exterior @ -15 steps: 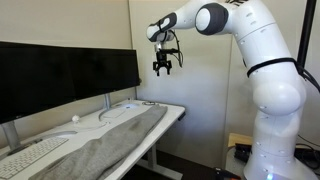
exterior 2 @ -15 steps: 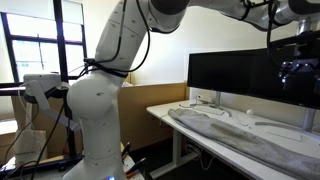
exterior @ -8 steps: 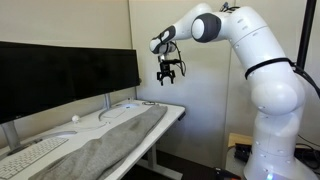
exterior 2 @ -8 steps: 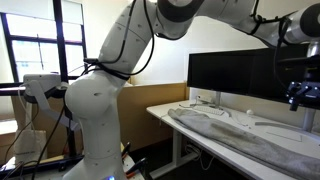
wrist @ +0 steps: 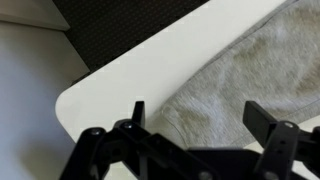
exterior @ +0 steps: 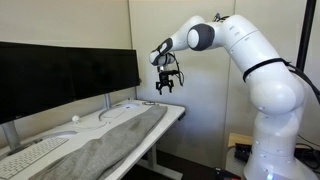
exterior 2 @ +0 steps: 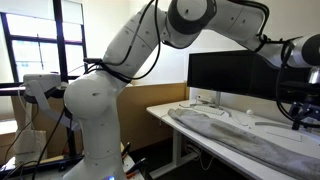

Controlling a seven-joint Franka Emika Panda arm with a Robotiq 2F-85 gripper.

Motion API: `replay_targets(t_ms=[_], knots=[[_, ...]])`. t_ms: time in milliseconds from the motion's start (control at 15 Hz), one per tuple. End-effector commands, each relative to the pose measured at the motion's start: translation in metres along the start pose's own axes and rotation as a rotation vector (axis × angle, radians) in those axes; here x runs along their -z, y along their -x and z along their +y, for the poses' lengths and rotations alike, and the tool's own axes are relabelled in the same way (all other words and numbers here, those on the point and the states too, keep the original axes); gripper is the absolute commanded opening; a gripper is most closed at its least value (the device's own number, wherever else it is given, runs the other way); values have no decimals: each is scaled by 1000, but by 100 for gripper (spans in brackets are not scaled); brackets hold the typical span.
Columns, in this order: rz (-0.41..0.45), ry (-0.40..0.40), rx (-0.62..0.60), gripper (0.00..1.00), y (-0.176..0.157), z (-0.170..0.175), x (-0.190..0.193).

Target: Fold the towel on the table

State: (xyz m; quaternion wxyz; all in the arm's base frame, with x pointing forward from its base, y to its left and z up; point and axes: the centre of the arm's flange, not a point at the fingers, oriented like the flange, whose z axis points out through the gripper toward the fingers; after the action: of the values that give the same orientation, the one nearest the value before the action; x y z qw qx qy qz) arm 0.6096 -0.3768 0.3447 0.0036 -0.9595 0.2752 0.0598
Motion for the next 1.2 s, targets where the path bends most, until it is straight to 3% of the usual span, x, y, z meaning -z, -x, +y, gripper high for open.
replay_targets(t_ms=[0,667,1133], knots=[[62,-12,10,100,-14,10,-13],[219,-18,-14,100,-34,30,-58],[284,-31,5,100,-43,21,-84]])
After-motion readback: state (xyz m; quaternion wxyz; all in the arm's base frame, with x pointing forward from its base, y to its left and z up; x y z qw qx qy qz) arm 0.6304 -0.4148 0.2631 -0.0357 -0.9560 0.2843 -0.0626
